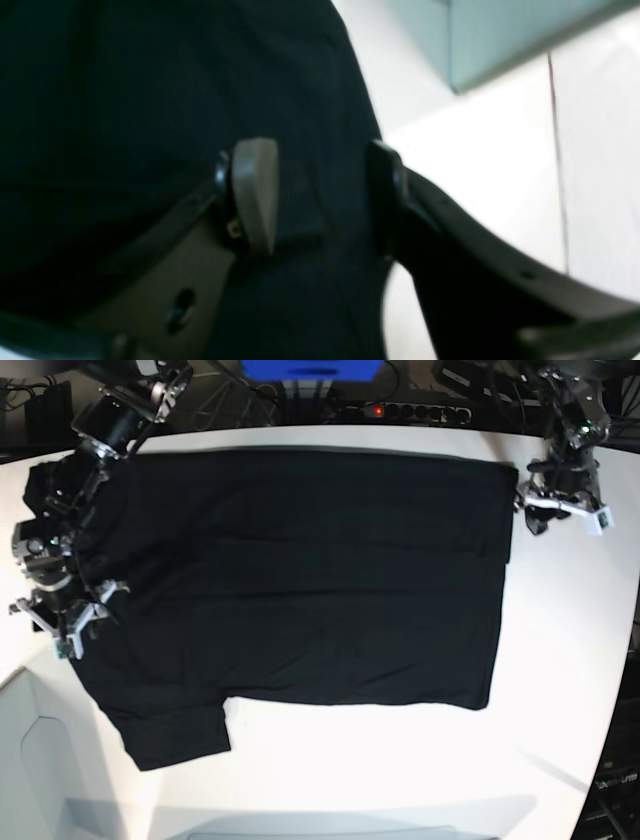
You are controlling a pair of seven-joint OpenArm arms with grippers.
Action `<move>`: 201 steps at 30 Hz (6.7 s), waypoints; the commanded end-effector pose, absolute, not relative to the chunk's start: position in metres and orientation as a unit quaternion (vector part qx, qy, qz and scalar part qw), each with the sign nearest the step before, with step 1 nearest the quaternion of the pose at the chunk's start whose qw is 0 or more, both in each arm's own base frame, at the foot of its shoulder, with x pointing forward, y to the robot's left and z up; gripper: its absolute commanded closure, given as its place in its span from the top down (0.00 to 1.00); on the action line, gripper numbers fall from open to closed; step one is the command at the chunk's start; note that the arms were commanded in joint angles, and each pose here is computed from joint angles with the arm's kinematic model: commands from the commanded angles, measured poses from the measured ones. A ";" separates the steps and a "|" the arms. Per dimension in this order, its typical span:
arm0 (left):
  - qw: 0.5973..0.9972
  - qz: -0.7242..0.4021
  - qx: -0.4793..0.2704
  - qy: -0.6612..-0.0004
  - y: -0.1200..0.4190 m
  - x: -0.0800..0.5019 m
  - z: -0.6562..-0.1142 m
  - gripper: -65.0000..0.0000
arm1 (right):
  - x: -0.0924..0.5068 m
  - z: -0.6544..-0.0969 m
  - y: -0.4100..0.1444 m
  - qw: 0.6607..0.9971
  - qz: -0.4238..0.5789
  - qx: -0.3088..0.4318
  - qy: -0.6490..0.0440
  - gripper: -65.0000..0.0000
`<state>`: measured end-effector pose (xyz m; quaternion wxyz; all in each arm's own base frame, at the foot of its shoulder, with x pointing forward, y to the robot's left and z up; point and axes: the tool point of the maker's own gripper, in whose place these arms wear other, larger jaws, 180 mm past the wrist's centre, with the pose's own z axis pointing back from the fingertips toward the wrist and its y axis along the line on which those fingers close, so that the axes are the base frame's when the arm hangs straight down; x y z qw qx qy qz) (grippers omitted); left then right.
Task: Fold the T-shirt properly
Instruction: 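Grasp the shirt's side edges with both grippers, then lift the side edges and fold them toward the hem, then regrip the folded edge with both grippers and pull it toward the robot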
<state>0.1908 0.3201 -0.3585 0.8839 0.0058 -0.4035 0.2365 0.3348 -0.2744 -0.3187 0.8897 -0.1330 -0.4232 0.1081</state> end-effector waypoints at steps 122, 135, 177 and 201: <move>0.849 0.097 -0.004 -0.520 0.269 0.447 -0.338 0.00 | 0.470 -0.319 -0.348 0.771 -0.054 -0.118 -0.623 0.00; 0.852 0.100 0.018 -0.513 0.275 0.371 -0.341 0.00 | 0.378 -0.307 -0.315 0.735 -0.028 -0.125 -0.666 0.00; 0.870 0.173 0.017 -0.461 0.263 0.268 -0.351 0.37 | 0.344 -0.279 -0.288 0.841 0.032 -0.128 -0.524 0.50; 0.848 0.219 0.039 -0.481 0.297 0.273 -0.337 0.37 | 0.347 -0.289 -0.262 0.845 0.044 -0.101 -0.523 0.50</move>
